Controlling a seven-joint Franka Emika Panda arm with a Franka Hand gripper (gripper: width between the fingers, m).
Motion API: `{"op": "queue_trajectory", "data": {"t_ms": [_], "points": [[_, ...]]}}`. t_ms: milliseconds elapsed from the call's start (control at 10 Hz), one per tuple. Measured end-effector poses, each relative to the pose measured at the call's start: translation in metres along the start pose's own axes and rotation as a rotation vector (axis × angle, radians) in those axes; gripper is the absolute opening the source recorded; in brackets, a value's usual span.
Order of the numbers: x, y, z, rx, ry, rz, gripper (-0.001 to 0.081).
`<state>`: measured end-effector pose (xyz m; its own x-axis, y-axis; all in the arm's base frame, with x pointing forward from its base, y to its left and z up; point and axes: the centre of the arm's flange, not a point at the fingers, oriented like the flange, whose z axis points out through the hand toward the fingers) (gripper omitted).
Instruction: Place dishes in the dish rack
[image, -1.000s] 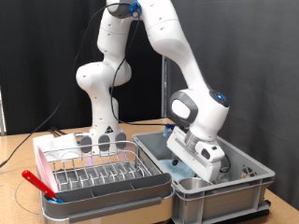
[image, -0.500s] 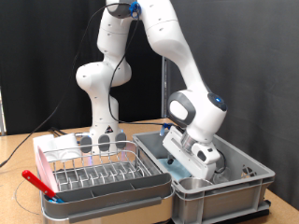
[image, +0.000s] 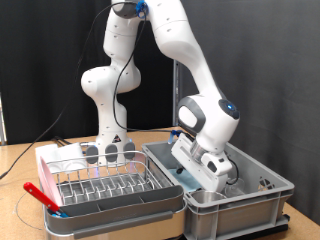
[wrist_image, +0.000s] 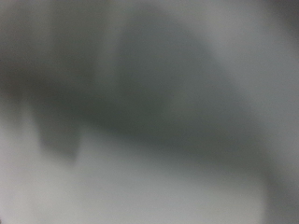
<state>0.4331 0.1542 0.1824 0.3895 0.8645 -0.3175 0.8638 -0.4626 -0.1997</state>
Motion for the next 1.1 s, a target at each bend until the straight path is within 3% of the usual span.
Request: {"op": "queue_trajectory", "data": {"t_ms": [1100], "points": [[-0.026, -0.006, -0.040, 0.077, 0.021, -0.041, 0.0806]]}}
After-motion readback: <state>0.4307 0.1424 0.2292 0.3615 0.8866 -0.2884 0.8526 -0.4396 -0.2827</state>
